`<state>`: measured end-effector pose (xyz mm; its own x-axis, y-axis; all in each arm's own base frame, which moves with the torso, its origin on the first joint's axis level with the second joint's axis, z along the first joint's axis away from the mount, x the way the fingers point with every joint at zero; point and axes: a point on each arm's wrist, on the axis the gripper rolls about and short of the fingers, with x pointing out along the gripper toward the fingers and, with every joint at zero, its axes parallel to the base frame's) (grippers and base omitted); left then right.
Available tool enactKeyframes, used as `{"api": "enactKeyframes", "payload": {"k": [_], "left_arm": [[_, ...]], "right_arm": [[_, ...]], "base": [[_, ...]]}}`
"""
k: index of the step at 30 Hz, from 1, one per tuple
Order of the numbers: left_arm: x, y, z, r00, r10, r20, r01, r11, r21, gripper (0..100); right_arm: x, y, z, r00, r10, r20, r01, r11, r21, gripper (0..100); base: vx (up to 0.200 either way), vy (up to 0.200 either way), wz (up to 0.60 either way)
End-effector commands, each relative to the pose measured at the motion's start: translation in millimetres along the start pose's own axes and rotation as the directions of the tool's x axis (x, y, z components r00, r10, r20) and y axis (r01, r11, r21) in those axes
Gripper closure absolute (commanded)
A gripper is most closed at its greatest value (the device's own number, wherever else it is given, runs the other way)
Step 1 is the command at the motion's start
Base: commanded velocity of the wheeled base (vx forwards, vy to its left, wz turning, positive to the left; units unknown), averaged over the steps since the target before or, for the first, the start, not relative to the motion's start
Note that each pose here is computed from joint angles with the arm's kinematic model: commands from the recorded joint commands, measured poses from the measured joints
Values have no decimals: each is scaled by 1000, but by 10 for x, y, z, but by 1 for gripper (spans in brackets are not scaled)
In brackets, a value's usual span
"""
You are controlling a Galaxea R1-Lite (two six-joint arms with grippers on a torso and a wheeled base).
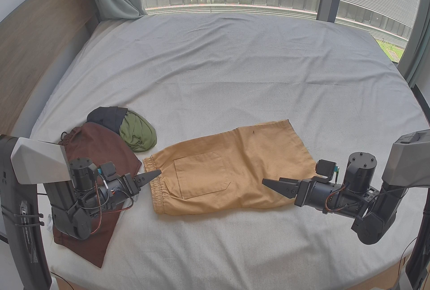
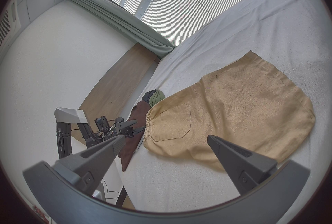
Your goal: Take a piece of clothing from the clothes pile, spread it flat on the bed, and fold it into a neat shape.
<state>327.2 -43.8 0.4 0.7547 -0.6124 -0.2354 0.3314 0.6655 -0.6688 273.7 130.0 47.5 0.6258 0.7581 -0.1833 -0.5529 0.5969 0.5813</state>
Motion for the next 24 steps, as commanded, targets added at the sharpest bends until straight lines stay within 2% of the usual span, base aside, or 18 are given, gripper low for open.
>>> {"api": "enactKeyframes", "payload": {"k": [1,14,24], "left_arm": [[32,46,-62,1000,8,-18,-8,1000,-13,0],[139,189,-211,998,32,-54,-34,999,-32,0],[262,188,-303,997,33,-67,-36,999,-34,0]], "right_arm": [[11,-9,-20,1000,-1,-7,1,1000,3,0],[42,-28,-52,1000,-5,-16,5,1000,5,0],[45,-28,-58,1000,-6,-17,6,1000,6,0]], "base": [[0,0,0],[0,0,0],[0,0,0]]}}
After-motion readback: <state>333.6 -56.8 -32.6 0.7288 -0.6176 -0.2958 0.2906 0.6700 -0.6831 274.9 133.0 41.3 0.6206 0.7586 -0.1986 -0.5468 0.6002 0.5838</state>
